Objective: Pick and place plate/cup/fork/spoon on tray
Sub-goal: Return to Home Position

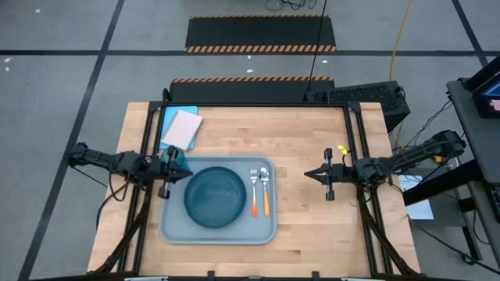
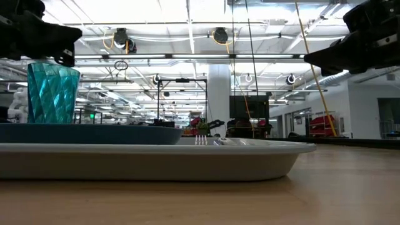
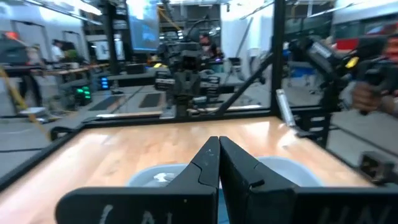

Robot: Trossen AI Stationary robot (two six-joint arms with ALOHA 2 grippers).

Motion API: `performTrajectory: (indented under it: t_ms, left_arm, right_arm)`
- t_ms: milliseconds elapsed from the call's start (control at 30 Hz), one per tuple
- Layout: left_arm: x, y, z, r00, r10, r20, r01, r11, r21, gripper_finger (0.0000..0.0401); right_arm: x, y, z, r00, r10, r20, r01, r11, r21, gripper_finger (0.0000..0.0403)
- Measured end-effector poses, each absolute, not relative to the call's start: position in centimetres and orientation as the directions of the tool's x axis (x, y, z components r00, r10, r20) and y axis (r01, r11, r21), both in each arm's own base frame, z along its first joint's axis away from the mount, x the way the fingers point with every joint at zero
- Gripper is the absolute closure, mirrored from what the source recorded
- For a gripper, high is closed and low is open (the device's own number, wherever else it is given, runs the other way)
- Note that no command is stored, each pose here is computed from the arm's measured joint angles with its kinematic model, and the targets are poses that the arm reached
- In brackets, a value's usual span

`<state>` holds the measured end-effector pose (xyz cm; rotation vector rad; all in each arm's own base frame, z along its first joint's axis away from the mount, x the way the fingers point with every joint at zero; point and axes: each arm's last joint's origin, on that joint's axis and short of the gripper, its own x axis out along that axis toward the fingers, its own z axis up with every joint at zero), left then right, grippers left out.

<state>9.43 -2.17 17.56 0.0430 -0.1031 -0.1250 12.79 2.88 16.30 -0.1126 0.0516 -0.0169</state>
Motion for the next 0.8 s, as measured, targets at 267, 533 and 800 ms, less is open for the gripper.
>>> performTrajectory:
  t_ms: [267, 533, 800]
  left_arm:
    - [9.54, -1.80, 17.14, 0.997, -0.059, 0.056, 0.056, 0.996, 0.068, 0.0398]
    - [9.57, -1.71, 17.08, 0.995, -0.084, 0.050, 0.082, 0.995, 0.051, 0.0400]
    - [9.57, -1.73, 16.99, 0.995, -0.093, 0.037, 0.092, 0.995, 0.027, 0.0397]
  right_arm:
    - [12.79, 2.88, 16.30, 0.998, -0.019, -0.051, 0.014, 0.993, -0.113, 0.0403]
    - [12.80, 2.88, 16.30, 0.999, -0.020, -0.051, 0.014, 0.993, -0.113, 0.0403]
    - [12.80, 2.88, 16.30, 0.999, -0.019, -0.050, 0.014, 0.993, -0.113, 0.0403]
